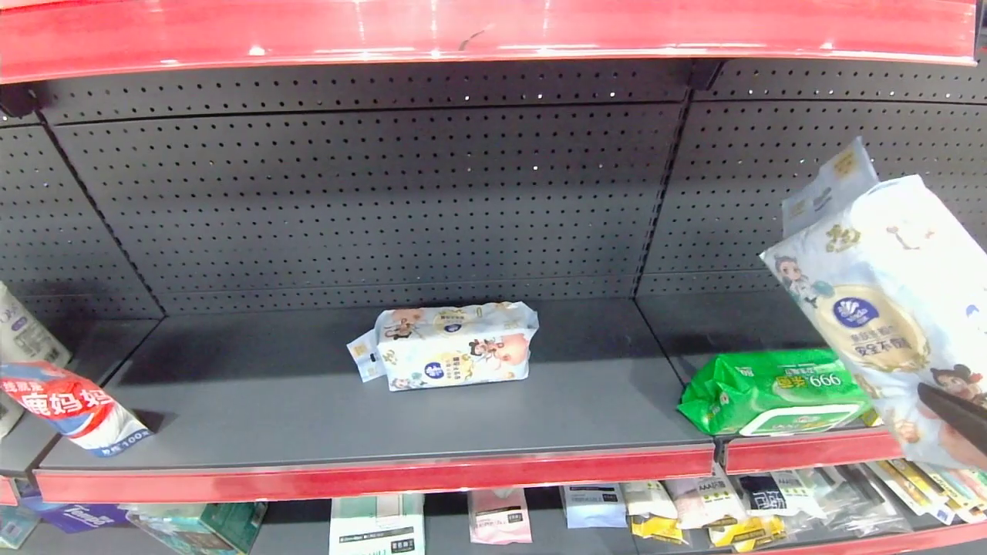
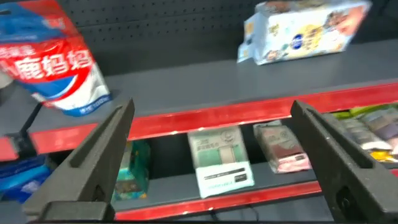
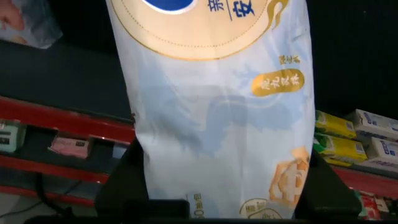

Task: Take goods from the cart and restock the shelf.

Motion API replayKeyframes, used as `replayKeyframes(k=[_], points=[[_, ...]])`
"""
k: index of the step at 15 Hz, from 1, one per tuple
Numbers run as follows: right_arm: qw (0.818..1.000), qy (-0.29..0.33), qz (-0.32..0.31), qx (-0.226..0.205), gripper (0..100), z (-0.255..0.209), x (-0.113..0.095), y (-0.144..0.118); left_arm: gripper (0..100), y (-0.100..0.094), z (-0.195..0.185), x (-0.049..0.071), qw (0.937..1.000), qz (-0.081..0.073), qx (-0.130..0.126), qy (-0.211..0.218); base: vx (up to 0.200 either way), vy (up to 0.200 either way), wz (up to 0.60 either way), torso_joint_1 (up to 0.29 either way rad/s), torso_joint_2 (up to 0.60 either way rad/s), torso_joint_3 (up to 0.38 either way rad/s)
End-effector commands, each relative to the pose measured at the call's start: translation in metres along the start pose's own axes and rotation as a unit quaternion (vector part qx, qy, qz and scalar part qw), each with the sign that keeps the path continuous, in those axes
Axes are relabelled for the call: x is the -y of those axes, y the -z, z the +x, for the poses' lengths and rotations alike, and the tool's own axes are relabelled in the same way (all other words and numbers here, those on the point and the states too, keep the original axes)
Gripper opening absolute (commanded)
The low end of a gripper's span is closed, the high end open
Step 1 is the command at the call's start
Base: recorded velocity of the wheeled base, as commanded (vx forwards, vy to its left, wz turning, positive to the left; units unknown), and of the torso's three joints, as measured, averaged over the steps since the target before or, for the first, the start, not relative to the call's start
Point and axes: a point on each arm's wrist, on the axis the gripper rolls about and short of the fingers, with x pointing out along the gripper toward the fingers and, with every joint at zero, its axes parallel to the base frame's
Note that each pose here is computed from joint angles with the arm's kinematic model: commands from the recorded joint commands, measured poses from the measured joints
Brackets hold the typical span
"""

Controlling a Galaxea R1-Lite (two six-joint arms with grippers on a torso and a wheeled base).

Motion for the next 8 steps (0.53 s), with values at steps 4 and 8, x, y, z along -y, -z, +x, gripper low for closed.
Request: replayKeyframes(k=[4, 8], points=[[0.998, 0.045, 0.036, 0.017, 0, -0.033, -0.003, 0.01, 100, -0.001, 0.003, 0.001, 0.9991, 0.0, -0.023, -0.036, 0.0, 0.0, 0.0, 0.0, 0.0, 0.0], [0.998, 0.035, 0.038, -0.021, 0, -0.067, -0.009, 0.026, 100, -0.001, 0.005, -0.001, 0.9994, 0.008, -0.034, 0.006, 0.0, 0.0, 0.0, 0.0, 0.0, 0.0]])
